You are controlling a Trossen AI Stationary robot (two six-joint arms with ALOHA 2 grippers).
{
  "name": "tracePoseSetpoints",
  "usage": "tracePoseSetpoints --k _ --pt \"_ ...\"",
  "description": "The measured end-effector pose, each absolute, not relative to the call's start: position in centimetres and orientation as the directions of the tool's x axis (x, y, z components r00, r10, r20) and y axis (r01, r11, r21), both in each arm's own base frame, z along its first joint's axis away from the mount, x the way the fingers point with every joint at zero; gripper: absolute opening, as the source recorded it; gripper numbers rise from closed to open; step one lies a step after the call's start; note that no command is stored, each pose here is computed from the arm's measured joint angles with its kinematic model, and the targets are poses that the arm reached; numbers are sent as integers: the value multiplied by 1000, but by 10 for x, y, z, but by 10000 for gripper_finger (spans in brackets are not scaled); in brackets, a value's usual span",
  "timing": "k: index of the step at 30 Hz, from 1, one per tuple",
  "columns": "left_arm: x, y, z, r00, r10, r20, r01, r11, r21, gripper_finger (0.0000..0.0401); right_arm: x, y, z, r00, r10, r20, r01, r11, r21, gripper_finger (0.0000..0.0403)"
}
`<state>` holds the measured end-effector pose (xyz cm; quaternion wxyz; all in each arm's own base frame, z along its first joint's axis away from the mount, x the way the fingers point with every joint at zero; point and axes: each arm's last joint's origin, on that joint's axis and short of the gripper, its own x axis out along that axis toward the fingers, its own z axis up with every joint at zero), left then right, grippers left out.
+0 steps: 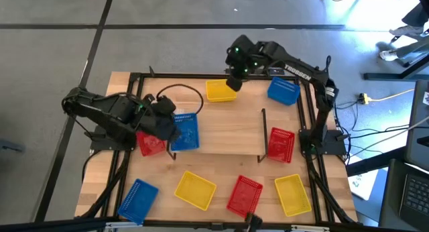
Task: Stack baskets on shelf by color
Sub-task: Put the top yellow bin on the shelf
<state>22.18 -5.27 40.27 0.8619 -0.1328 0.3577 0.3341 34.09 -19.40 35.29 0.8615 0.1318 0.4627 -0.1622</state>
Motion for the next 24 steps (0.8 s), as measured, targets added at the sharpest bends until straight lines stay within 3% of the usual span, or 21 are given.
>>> tracePoseSetpoints --k 7,14,24 --pt "226 -34 403 478 527 -703 -732 681 12 0 341 -227 325 459 -159 -874 580 799 160 48" --pt "228 -12 402 428 555 -713 -726 681 94 0 350 -242 289 376 -103 -921 783 567 256 105" --pt "228 10 402 384 543 -747 -731 673 113 0 356 -258 240 231 -45 -972 864 468 184 109"
